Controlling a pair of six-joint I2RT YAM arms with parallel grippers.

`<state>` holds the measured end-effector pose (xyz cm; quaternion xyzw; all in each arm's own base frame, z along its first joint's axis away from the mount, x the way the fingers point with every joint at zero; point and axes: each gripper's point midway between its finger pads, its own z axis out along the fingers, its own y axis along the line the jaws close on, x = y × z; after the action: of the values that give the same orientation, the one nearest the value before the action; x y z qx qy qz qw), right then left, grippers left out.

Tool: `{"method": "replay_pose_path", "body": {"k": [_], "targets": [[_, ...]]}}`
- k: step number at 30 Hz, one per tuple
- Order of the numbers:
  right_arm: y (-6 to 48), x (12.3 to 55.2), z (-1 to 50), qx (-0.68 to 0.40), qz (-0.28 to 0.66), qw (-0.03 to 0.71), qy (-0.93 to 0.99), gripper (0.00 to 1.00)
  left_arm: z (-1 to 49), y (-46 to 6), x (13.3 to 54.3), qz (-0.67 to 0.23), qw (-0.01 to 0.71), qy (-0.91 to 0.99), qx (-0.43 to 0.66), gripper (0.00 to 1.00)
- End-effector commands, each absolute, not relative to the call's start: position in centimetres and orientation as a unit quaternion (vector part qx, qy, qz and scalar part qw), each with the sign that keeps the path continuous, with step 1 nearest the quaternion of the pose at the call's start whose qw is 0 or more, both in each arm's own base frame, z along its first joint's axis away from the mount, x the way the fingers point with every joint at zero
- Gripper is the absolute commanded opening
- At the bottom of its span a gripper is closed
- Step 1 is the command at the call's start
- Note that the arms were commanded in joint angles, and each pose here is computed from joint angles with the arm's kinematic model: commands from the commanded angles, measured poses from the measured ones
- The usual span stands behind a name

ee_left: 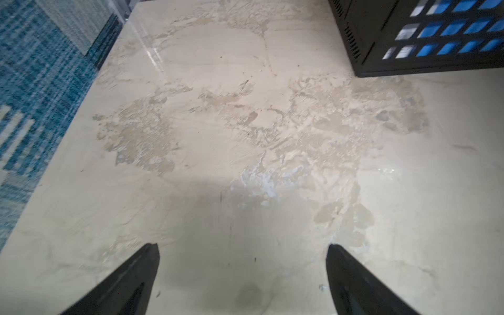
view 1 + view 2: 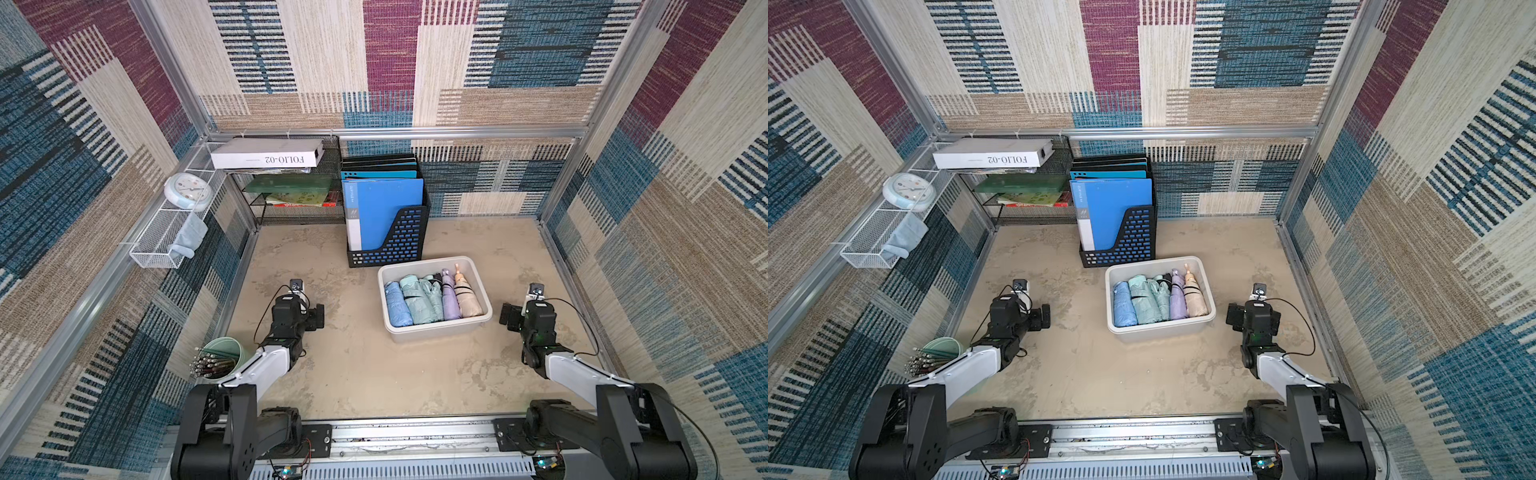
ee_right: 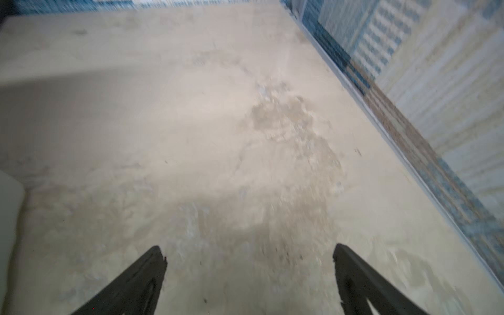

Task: Put the umbrella into the storage box
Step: Reset both arms

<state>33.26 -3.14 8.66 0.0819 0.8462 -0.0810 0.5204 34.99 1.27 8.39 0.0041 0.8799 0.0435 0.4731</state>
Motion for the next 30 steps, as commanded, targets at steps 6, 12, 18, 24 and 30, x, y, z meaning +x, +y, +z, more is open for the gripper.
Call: {"method": "replay_pose_path", "body": {"k": [6, 12, 18, 24, 30], "targets": [[-1.7, 38.3, 13.9, 0.007, -0.044, 0.633, 0.773, 0.99, 10.0, -0.5, 39.5, -0.053, 0.531, 0.845, 0.033, 0.97], [-1.7, 38.3, 12.9, 0.012, -0.011, 0.653, 0.758, 0.96, 8.9, -0.2, 40.3, -0.040, 0.540, 0.841, 0.026, 0.97], [-1.5, 38.2, 12.6, 0.009, -0.010, 0.656, 0.755, 0.99, 8.7, 0.1, 40.4, -0.031, 0.532, 0.846, 0.015, 0.98], [-1.3, 38.3, 12.4, -0.004, -0.011, 0.643, 0.765, 1.00, 8.8, 0.2, 40.4, -0.029, 0.530, 0.848, 0.013, 0.99], [-1.2, 38.7, 12.2, -0.007, -0.009, 0.640, 0.768, 1.00, 8.8, 0.2, 40.5, -0.029, 0.531, 0.847, 0.013, 0.99]]}}
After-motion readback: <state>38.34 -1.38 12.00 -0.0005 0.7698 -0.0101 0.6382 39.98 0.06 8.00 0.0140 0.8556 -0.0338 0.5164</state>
